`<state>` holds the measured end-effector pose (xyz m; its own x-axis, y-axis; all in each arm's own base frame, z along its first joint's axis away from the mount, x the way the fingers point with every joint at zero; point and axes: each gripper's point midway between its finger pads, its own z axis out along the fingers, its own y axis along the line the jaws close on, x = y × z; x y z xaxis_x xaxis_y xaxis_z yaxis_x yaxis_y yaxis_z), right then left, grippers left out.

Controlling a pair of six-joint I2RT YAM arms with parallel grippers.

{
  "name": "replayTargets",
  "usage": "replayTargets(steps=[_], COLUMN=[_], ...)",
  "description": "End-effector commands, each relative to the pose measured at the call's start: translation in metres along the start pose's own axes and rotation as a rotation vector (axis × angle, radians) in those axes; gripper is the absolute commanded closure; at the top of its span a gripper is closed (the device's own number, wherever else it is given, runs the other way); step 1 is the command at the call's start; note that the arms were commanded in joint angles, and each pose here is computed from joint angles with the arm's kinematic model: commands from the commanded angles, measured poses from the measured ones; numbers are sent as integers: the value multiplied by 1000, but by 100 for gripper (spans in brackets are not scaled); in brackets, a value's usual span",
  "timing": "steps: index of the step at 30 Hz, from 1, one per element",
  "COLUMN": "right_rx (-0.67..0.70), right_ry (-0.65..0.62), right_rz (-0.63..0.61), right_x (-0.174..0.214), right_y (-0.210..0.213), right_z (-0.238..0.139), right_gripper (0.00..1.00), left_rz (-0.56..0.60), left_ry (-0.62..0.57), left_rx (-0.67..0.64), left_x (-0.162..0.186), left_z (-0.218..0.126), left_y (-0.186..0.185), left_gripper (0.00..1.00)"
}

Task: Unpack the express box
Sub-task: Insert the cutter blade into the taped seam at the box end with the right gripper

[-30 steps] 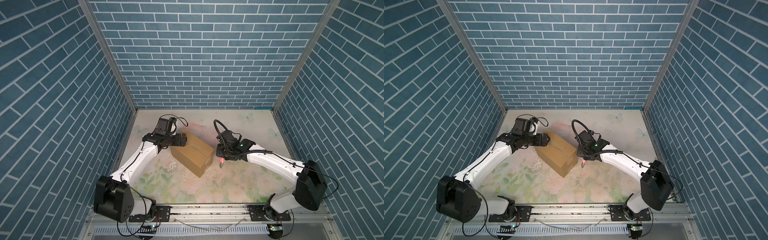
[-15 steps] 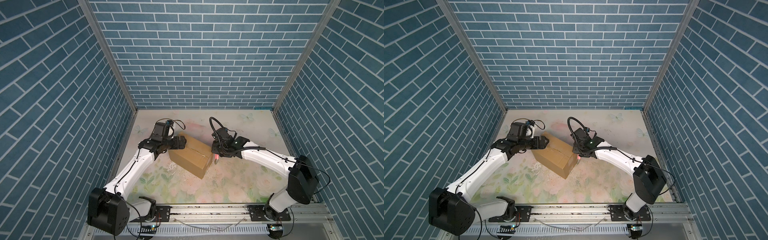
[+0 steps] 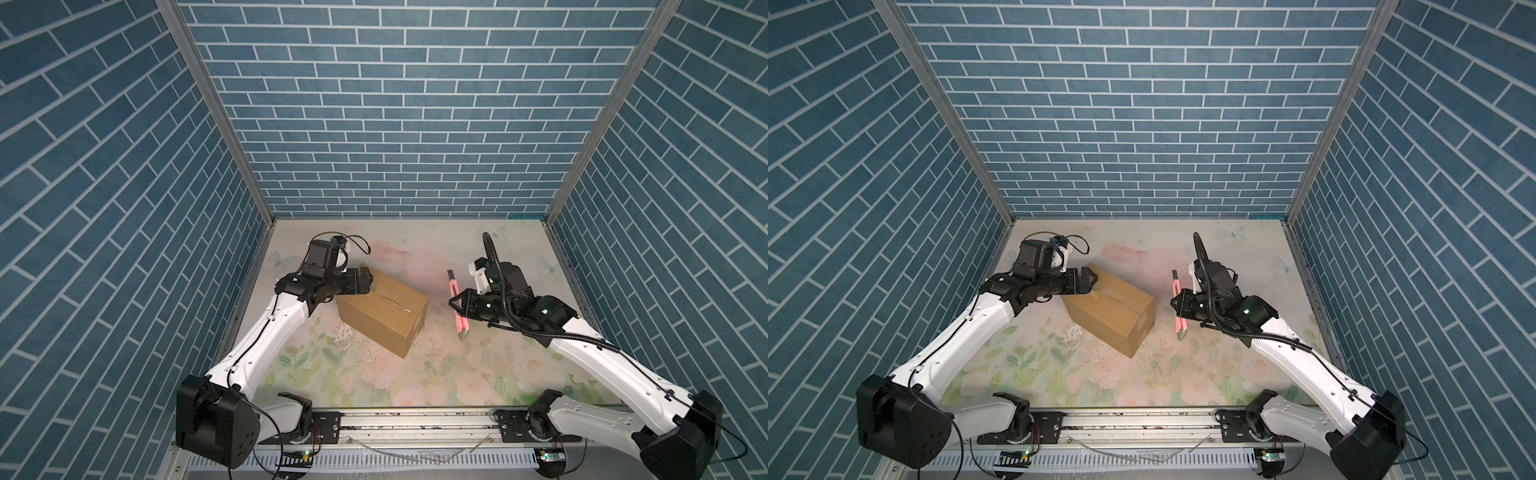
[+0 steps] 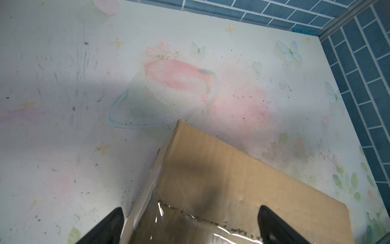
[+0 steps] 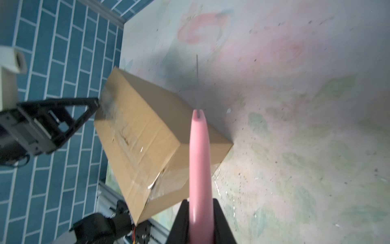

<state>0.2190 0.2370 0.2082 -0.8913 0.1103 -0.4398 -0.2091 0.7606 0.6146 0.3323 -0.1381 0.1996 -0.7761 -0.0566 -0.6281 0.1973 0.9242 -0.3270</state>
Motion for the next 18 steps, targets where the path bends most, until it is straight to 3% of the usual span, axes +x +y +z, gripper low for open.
replayTargets(steps=[1,7,18], right_rx=[-124,-272,-369], right_ry=[114,100,100], right_rz=[33,92,112], right_x=[34,46,69], right_y=[6,14,24], right_z=[6,9,10], right_gripper=[100,100,100], left_rz=[0,-6,-35], left_ry=[-5,-18,-46], left_rx=[-27,-32,-36], left_x=[-4,-2,2], left_z=[-5,-9,-12], left_y=[3,4,7], left_gripper=[0,0,0])
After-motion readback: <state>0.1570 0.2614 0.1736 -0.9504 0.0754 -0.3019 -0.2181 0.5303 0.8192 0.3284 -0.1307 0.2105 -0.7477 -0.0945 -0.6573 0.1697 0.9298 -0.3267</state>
